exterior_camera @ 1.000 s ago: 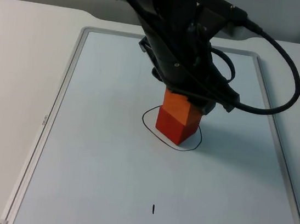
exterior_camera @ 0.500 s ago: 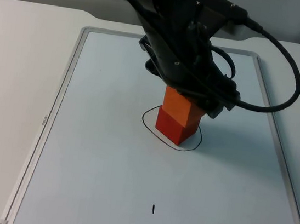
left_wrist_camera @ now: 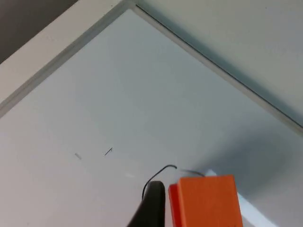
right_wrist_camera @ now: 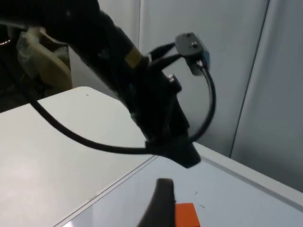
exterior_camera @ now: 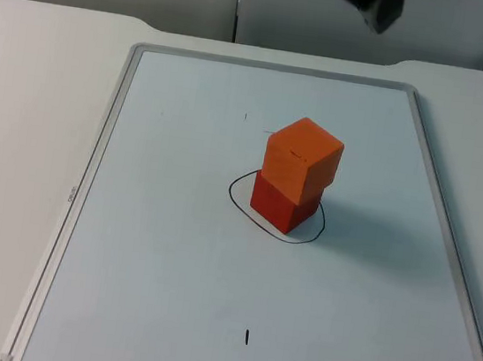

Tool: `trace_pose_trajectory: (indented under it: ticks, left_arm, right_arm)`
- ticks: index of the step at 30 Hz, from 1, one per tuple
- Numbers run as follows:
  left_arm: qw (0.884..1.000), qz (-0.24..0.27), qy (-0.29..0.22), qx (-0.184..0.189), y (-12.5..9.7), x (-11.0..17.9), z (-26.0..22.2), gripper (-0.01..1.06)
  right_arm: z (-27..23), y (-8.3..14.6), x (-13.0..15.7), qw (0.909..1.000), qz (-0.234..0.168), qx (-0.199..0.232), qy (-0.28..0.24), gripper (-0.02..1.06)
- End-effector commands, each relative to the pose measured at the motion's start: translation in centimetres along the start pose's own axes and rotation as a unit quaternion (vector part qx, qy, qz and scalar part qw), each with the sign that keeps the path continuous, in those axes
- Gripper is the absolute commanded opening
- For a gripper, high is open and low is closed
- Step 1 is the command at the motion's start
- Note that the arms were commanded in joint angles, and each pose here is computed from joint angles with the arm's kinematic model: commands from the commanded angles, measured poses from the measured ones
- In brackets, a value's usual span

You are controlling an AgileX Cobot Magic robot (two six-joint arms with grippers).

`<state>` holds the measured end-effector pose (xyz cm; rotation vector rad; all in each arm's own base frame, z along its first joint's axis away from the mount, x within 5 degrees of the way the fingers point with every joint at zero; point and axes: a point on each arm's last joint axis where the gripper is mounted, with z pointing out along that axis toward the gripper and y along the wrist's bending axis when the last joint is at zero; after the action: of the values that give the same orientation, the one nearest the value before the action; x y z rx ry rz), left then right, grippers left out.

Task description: Pick up one cube with the left hand and another cube with the right hand. First place the cube in the right hand at the target position, then stack the cube in the left hand on top.

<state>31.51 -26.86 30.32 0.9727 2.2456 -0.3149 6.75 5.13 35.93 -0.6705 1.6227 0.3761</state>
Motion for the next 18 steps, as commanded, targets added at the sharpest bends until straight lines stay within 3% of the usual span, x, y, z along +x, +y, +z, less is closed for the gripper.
trace_pose_trajectory:
  ticks: [1,8,13,15,18]
  left_arm:
    - [1.000,0.014,0.021,-0.004,-0.2,0.1,-2.3,0.80]
    - [0.999,0.018,0.032,-0.006,-0.4,2.2,-5.5,0.80]
    - [1.000,0.010,0.021,-0.009,-0.9,6.2,-7.3,0.80]
    - [1.000,-0.004,0.015,-0.010,-1.3,9.6,-8.4,0.80]
    - [1.000,-0.017,-0.007,-0.013,-1.6,11.9,-10.1,0.80]
  right_arm:
    - [-0.1,0.0,0.0,1.0000,0.000,0.001,-0.006,0.75]
    - [-0.9,0.0,-0.2,0.9997,-0.001,0.004,-0.023,0.75]
    - [-1.8,0.0,-0.2,0.9992,-0.004,0.007,-0.039,0.75]
    - [-1.8,0.0,-0.1,0.9994,-0.006,0.006,-0.034,0.75]
    - [-1.8,0.0,-0.1,0.9994,-0.006,0.006,-0.033,0.75]
